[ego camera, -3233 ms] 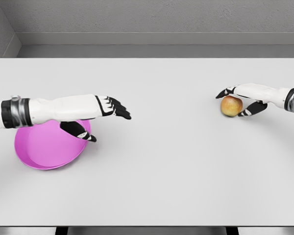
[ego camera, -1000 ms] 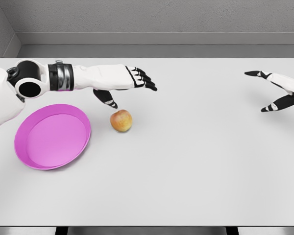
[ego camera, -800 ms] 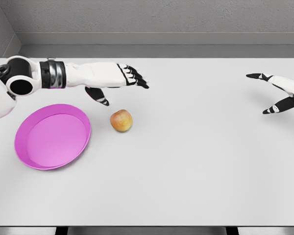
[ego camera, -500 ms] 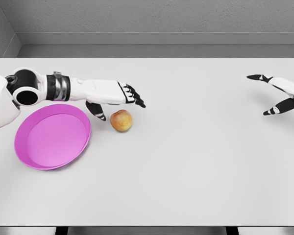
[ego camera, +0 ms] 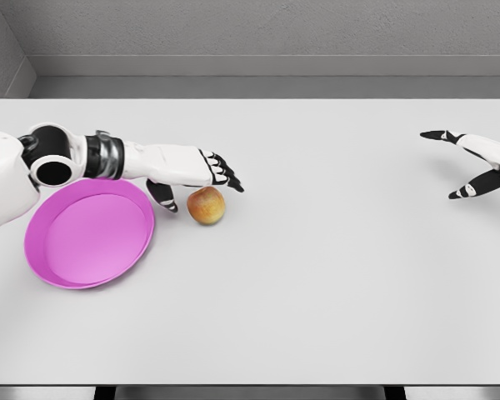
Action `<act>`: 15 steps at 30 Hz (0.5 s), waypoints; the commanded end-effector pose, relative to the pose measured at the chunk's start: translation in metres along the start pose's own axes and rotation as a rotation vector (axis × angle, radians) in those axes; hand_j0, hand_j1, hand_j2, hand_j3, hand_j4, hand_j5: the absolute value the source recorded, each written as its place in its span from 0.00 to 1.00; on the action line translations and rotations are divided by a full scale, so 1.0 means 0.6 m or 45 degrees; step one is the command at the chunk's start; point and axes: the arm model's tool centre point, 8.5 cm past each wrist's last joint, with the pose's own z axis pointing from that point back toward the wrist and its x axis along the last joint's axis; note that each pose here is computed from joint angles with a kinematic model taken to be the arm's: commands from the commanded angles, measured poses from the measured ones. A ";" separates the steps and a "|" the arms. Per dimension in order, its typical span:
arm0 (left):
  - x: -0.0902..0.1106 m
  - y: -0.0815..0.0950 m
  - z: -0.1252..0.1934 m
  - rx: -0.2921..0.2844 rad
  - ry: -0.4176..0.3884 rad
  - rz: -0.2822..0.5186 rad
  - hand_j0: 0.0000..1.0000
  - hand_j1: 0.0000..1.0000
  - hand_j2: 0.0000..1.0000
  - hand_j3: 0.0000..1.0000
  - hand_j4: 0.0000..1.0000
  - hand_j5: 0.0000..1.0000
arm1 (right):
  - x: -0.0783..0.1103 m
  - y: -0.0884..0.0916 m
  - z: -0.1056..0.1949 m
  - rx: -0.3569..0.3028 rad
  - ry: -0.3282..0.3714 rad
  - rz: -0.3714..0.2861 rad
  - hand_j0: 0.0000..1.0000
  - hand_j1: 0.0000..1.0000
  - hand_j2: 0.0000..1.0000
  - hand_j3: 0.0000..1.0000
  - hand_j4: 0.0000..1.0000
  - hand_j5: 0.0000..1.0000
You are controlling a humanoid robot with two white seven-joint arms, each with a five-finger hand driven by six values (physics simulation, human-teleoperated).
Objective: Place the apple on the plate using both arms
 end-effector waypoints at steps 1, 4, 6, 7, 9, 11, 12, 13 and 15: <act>-0.003 0.000 -0.007 -0.003 0.006 0.003 1.00 1.00 1.00 1.00 1.00 1.00 | -0.001 -0.002 0.001 -0.007 0.000 -0.008 1.00 1.00 1.00 1.00 1.00 1.00; -0.002 -0.002 -0.007 -0.005 0.006 0.004 1.00 1.00 1.00 1.00 1.00 1.00 | 0.000 -0.002 0.001 -0.007 -0.001 -0.006 1.00 1.00 1.00 1.00 1.00 1.00; -0.002 -0.001 -0.007 -0.004 0.004 0.002 1.00 1.00 1.00 1.00 1.00 1.00 | -0.001 -0.002 0.001 -0.007 0.000 -0.008 1.00 1.00 1.00 1.00 1.00 1.00; -0.002 -0.001 -0.007 -0.002 0.004 0.002 1.00 1.00 1.00 1.00 1.00 1.00 | 0.000 -0.002 0.001 -0.007 -0.001 -0.006 1.00 1.00 1.00 1.00 1.00 1.00; 0.002 -0.011 -0.013 -0.029 -0.007 0.005 1.00 1.00 1.00 1.00 1.00 1.00 | 0.001 -0.001 0.000 -0.007 -0.003 -0.007 1.00 1.00 1.00 1.00 1.00 1.00; 0.003 -0.013 -0.014 -0.032 -0.008 0.005 1.00 1.00 1.00 1.00 1.00 1.00 | 0.000 0.000 0.000 -0.004 -0.001 -0.007 1.00 1.00 1.00 1.00 1.00 1.00; 0.003 -0.013 -0.014 -0.034 -0.009 0.005 1.00 1.00 1.00 1.00 1.00 1.00 | 0.000 -0.001 0.001 -0.005 0.000 -0.006 1.00 1.00 1.00 1.00 1.00 1.00; 0.004 -0.015 -0.015 -0.038 -0.011 0.005 1.00 1.00 1.00 1.00 1.00 1.00 | -0.002 0.001 0.002 -0.002 0.003 -0.007 1.00 1.00 1.00 1.00 1.00 1.00; 0.006 -0.018 -0.018 -0.046 -0.016 0.006 1.00 1.00 1.00 1.00 1.00 1.00 | 0.000 -0.001 0.001 -0.005 0.000 -0.006 1.00 1.00 1.00 1.00 1.00 1.00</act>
